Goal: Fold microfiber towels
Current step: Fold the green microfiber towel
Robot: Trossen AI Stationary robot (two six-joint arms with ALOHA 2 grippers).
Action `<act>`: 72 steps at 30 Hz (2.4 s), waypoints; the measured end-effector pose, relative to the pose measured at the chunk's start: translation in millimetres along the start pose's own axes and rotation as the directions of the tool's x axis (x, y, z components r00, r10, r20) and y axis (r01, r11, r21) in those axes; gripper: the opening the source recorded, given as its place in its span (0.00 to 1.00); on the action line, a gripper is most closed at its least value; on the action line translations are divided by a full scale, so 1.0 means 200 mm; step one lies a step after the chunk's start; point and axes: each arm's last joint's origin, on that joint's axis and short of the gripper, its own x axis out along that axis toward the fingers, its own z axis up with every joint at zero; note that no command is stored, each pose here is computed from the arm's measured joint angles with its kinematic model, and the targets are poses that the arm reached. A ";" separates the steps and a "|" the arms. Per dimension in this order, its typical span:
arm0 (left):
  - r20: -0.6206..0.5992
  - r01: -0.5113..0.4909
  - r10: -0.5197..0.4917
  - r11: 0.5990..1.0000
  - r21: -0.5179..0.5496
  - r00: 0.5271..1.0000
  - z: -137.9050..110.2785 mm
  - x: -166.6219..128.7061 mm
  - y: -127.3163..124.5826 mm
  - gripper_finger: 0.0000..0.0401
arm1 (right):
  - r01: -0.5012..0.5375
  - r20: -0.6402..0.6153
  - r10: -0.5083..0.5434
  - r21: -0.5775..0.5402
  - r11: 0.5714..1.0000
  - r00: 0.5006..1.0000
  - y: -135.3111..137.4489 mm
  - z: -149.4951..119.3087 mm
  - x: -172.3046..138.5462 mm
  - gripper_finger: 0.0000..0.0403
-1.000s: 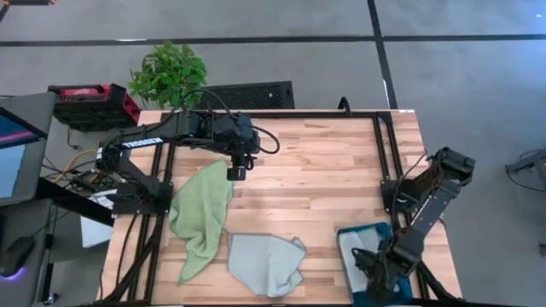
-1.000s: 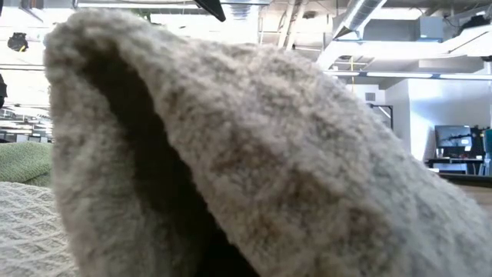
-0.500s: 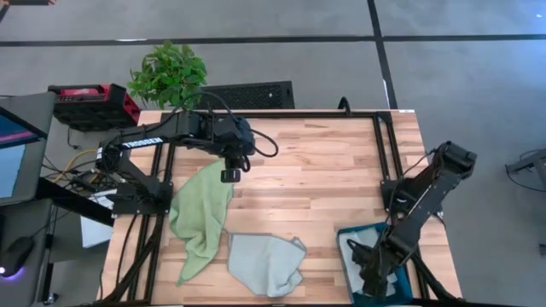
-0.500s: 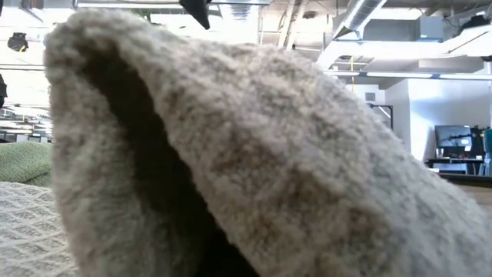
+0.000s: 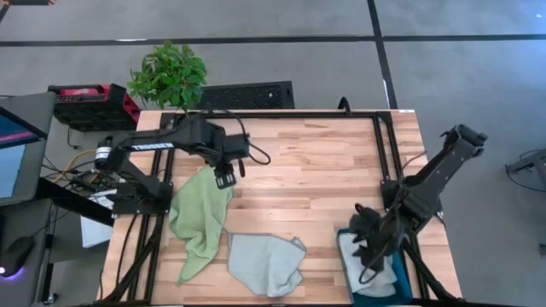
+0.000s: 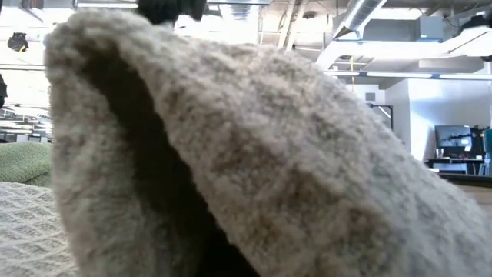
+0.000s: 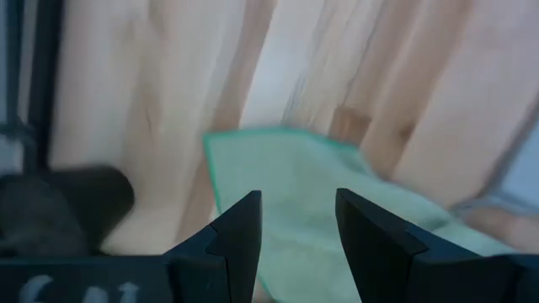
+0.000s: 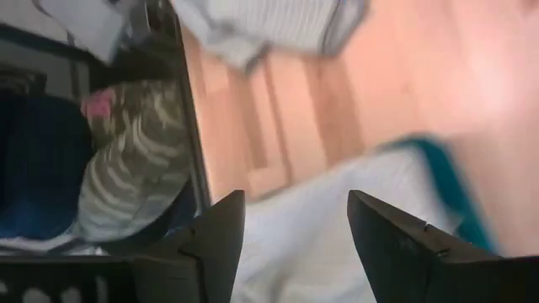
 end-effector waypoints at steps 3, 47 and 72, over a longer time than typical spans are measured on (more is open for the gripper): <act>-0.059 0.006 -0.008 1.000 -0.030 0.998 -0.02 0.17 0.00 0.36 | 0.009 0.036 -0.008 -0.048 0.999 0.999 -0.03 0.04 -0.02 0.58; 0.183 0.058 -0.020 0.977 -0.207 0.983 -0.19 0.97 0.17 0.36 | 0.285 0.227 -0.225 -0.276 0.918 0.947 -0.34 0.37 -0.06 0.58; 0.026 -0.100 0.101 0.995 -0.025 0.995 0.04 0.68 0.14 0.36 | 0.287 0.227 -0.228 -0.276 0.917 0.947 -0.35 0.37 -0.06 0.58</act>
